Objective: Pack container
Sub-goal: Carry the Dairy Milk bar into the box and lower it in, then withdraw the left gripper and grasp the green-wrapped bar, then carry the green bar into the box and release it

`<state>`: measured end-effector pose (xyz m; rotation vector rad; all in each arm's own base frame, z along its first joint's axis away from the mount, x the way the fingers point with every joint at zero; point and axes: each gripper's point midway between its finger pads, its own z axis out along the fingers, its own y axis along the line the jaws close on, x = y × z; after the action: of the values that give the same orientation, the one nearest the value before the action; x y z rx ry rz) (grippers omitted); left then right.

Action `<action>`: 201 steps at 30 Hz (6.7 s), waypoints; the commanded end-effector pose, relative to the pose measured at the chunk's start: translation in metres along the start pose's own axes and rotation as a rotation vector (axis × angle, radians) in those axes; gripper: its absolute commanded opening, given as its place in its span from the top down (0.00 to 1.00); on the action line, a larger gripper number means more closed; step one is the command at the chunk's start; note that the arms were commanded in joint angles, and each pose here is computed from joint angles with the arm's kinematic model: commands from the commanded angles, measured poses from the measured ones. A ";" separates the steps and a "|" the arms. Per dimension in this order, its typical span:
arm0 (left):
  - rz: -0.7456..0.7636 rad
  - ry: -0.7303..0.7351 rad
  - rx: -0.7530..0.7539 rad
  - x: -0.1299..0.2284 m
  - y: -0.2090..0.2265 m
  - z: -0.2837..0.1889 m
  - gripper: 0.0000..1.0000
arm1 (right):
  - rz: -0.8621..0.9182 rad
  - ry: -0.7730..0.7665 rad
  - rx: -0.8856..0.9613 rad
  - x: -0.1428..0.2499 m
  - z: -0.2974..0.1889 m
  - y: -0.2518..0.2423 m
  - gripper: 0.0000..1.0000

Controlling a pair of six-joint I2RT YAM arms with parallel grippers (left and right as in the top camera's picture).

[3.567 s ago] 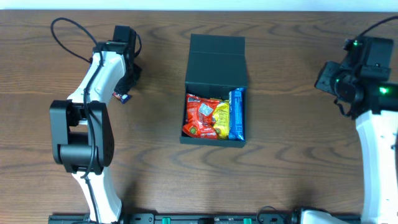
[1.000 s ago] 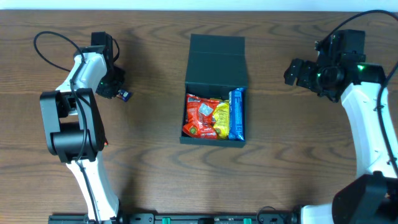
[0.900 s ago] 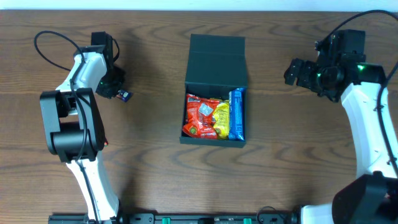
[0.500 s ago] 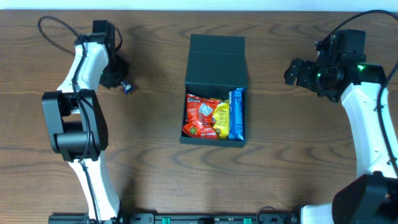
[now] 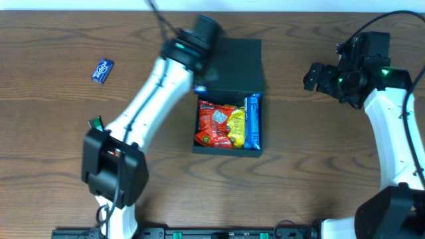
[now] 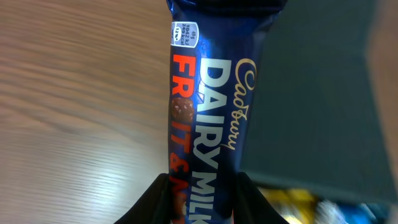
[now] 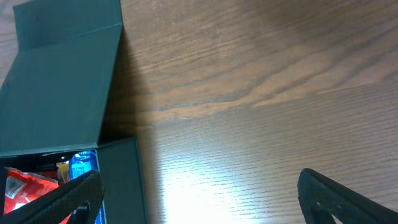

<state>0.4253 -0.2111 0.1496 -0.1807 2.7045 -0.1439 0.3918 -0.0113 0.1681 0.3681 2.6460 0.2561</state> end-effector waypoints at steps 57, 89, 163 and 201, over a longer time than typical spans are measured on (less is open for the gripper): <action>0.156 -0.094 0.057 0.047 -0.070 -0.081 0.42 | -0.026 -0.015 -0.004 -0.005 -0.003 0.005 0.01; -0.580 0.192 -0.434 0.111 0.281 -0.011 0.44 | -0.026 -0.015 -0.004 -0.005 -0.003 0.005 0.01; -0.309 -0.038 -0.151 -0.013 0.250 0.012 0.90 | -0.026 -0.015 -0.005 -0.005 -0.003 0.005 0.01; 0.256 0.191 0.176 0.110 -0.052 0.016 0.88 | -0.026 -0.015 -0.004 -0.005 -0.003 0.005 0.01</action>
<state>0.3343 -0.2771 0.0871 0.3047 2.8645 -0.3130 0.3921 -0.0114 0.1682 0.3681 2.6453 0.2556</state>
